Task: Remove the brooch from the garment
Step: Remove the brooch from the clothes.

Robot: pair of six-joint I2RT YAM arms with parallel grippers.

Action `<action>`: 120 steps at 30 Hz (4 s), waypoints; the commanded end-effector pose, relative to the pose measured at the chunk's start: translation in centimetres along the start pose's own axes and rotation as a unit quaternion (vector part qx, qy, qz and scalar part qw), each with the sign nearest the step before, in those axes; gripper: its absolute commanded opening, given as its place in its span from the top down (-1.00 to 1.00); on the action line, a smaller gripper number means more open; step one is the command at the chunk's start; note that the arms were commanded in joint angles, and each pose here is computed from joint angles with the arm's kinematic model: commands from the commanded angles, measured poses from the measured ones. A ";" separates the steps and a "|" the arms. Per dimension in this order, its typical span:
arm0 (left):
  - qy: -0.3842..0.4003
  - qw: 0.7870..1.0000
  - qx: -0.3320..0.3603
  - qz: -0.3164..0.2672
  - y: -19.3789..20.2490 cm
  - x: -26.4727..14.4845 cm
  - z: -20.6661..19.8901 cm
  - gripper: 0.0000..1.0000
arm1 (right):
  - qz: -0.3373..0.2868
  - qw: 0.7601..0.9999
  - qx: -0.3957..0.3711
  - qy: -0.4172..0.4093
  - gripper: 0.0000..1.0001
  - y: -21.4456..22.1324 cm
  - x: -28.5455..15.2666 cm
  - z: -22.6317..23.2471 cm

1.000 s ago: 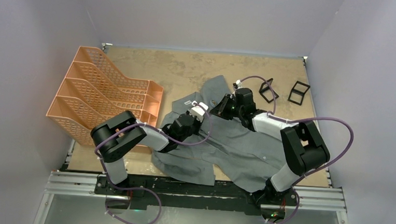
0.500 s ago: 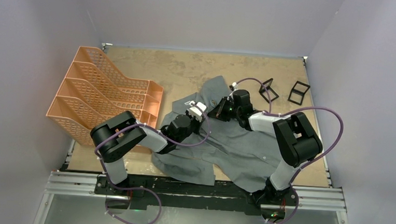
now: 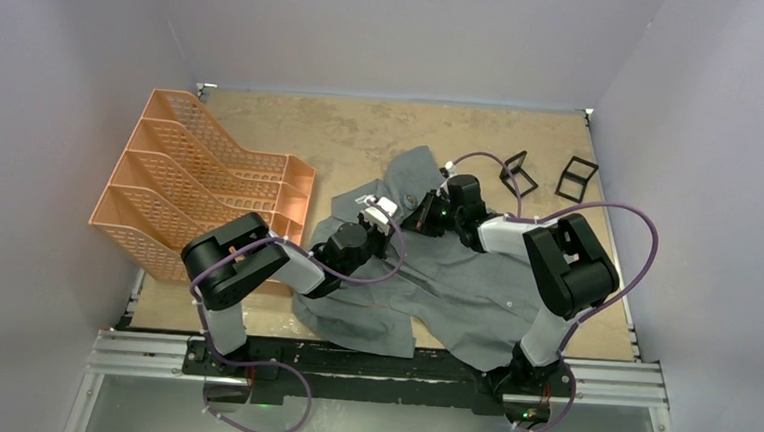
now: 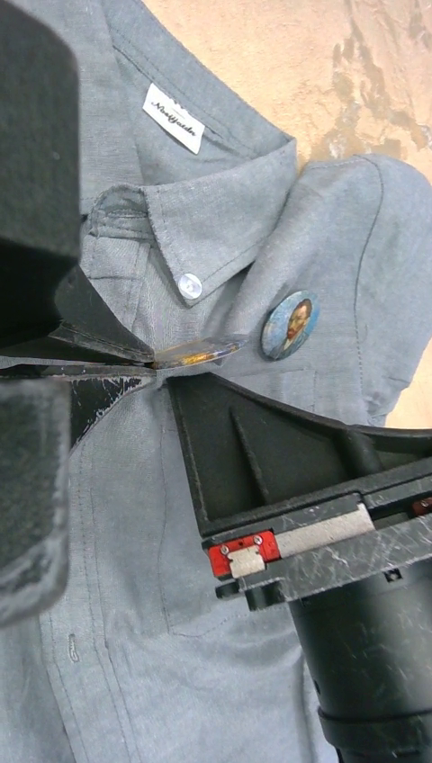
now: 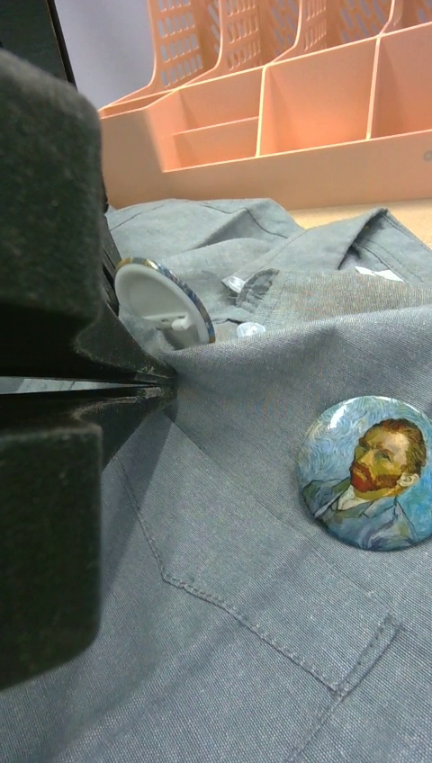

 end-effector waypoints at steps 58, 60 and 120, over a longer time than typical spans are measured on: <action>-0.094 0.988 -0.026 0.119 -4.1 2.8 1.6 1.00 | 0.017 0.999 -0.013 0.048 0.89 0.7 1.5 -0.8; -0.082 0.991 -0.030 0.100 -4.3 2.4 1.4 1.00 | 0.022 0.998 -0.010 0.051 0.89 0.9 1.6 -1.0; -0.008 0.992 -0.062 -0.109 -4.6 -1.0 0.5 1.00 | -0.077 0.993 -0.071 -0.062 0.20 -3.0 -3.2 1.7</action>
Point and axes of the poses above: each gripper's point midway between its finger pads, its own x axis out along the fingers, its own z axis along the line the jaws close on, y = z × x, the point moved 5 cm from there along -x, back along the fingers, and after that the axes turned 7 degrees about -x, right-handed, at the moved point
